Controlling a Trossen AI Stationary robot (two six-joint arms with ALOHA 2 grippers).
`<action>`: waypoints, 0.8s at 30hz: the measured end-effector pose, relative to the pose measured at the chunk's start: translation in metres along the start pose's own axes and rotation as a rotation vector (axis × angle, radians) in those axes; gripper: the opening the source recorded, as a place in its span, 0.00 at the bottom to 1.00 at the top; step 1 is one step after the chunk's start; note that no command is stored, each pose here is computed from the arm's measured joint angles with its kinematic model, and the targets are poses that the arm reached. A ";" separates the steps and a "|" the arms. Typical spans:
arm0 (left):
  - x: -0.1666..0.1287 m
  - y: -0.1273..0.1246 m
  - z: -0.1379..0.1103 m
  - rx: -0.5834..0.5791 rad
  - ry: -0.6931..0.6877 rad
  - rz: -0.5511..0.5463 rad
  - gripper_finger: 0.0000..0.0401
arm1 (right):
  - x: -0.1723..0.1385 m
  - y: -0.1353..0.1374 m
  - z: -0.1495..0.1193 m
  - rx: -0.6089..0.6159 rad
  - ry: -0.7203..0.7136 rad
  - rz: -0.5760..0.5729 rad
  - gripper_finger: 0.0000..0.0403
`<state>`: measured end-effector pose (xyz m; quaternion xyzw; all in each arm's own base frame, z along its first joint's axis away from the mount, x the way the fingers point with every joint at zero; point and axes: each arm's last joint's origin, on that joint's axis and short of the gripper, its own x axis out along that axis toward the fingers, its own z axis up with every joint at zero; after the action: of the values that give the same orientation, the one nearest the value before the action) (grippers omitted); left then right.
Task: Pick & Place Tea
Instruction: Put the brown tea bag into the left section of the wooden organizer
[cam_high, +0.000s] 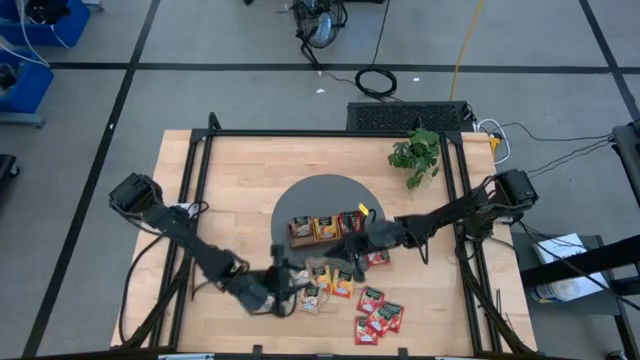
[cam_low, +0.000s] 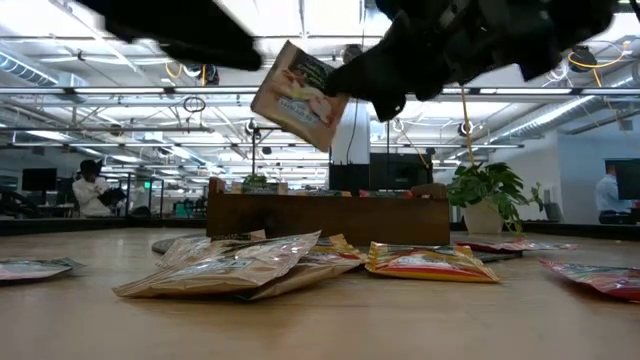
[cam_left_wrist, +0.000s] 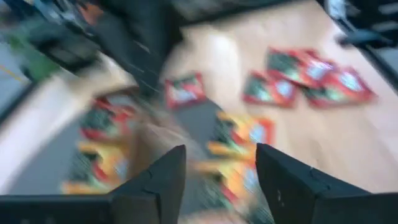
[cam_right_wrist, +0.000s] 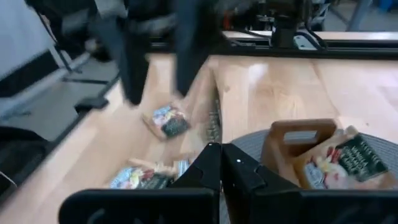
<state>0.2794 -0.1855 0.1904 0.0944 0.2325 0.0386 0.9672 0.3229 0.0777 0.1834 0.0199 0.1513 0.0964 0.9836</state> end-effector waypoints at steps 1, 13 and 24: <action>-0.003 -0.004 -0.005 -0.007 0.032 -0.009 0.51 | 0.000 -0.005 0.007 0.023 0.003 0.010 0.00; -0.036 -0.029 -0.069 0.004 0.066 -0.055 0.34 | 0.016 -0.066 0.067 -0.075 0.231 -0.094 0.00; -0.039 -0.030 -0.075 0.023 0.074 -0.082 0.07 | 0.052 -0.122 0.038 0.005 0.333 0.025 0.00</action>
<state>0.2113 -0.2074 0.1355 0.0943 0.2720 0.0000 0.9577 0.4057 -0.0319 0.1959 0.0078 0.3121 0.1104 0.9436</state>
